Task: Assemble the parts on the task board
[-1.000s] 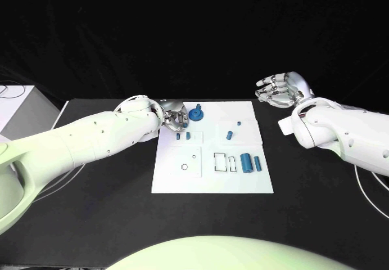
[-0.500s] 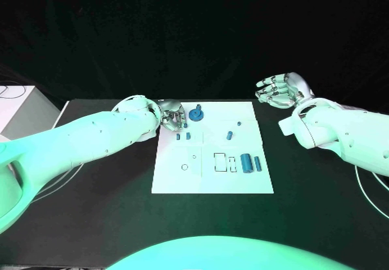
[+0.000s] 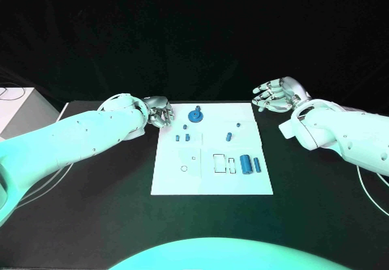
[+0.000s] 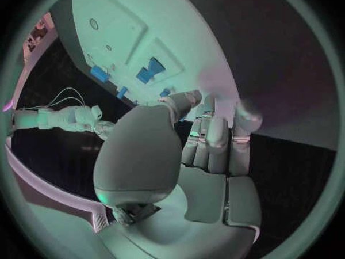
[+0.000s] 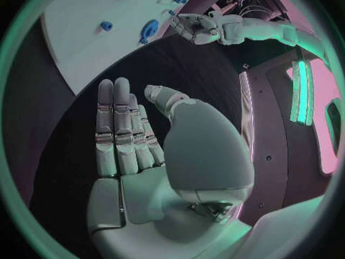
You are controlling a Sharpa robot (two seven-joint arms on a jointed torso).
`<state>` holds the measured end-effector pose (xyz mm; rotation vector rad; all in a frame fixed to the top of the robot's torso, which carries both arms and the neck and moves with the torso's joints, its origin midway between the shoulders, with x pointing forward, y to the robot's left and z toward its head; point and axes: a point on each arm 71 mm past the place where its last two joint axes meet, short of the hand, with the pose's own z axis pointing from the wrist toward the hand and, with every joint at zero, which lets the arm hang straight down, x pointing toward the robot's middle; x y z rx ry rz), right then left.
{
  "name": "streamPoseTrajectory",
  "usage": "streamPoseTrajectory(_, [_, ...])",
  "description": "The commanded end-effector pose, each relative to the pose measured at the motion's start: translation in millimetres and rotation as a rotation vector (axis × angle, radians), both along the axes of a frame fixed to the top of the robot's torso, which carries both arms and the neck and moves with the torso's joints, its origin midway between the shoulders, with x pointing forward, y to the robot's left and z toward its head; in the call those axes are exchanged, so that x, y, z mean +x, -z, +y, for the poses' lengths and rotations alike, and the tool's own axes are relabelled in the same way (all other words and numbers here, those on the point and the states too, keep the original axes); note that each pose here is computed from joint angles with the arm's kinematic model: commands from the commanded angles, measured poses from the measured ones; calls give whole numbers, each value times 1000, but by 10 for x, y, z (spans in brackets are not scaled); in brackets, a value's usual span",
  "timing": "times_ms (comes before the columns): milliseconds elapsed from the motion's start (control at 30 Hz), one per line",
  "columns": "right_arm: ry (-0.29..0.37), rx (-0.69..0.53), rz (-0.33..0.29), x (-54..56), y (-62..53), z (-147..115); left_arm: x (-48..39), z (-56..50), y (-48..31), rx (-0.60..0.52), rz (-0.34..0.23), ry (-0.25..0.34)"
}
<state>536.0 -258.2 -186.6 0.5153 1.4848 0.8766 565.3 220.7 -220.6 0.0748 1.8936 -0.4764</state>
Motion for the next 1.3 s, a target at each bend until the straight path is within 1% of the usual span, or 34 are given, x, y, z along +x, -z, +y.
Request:
streamPoseTrajectory(33, [-66,-104,10,-7,26,48,16,28,-91,-102,-48,-19])
streamPoseTrajectory(67, [-75,-134,9,-6,32,54,22,56,-136,-168,-56,-33])
streamPoseTrajectory(100, [-79,-148,9,-5,35,57,24,69,-158,-202,-58,-40])
streamPoseTrajectory(133, [-88,-179,10,-4,43,64,25,98,-204,-276,-61,-56])
streamPoseTrajectory(200, [-104,-228,13,-2,56,75,13,149,-264,-397,-55,-82])
streamPoseTrajectory(333, [-135,-347,9,-6,80,103,-58,272,-330,-645,-14,-137])
streamPoseTrajectory(433, [-149,-456,-4,-13,94,131,-141,352,-342,-843,48,-174])
streamPoseTrajectory(500, [-154,-534,-13,-14,103,150,-210,382,-325,-994,120,-192])
streamPoseTrajectory(533, [-155,-570,-15,-12,107,161,-248,390,-312,-1071,160,-199])
streamPoseTrajectory(600, [-156,-629,-19,-6,112,183,-321,392,-291,-1191,219,-202])
streamPoseTrajectory(667, [-160,-685,-19,-2,122,213,-401,382,-281,-1286,261,-192])
streamPoseTrajectory(800, [-170,-752,-5,8,146,262,-523,357,-284,-1378,294,-164])
streamPoseTrajectory(833, [-173,-763,-2,12,152,273,-558,343,-283,-1387,294,-152])
streamPoseTrajectory(867, [-175,-770,1,14,157,281,-572,337,-283,-1389,293,-146])
streamPoseTrajectory(900, [-180,-783,4,21,166,302,-619,313,-285,-1392,290,-126])
streamPoseTrajectory(933, [-182,-786,5,22,169,309,-632,307,-285,-1393,289,-120])
streamPoseTrajectory(1067, [-192,-812,0,41,188,385,-739,244,-292,-1404,283,-81])
streamPoseTrajectory(1300, [-197,-841,-15,108,218,531,-814,163,-328,-1426,263,-52])
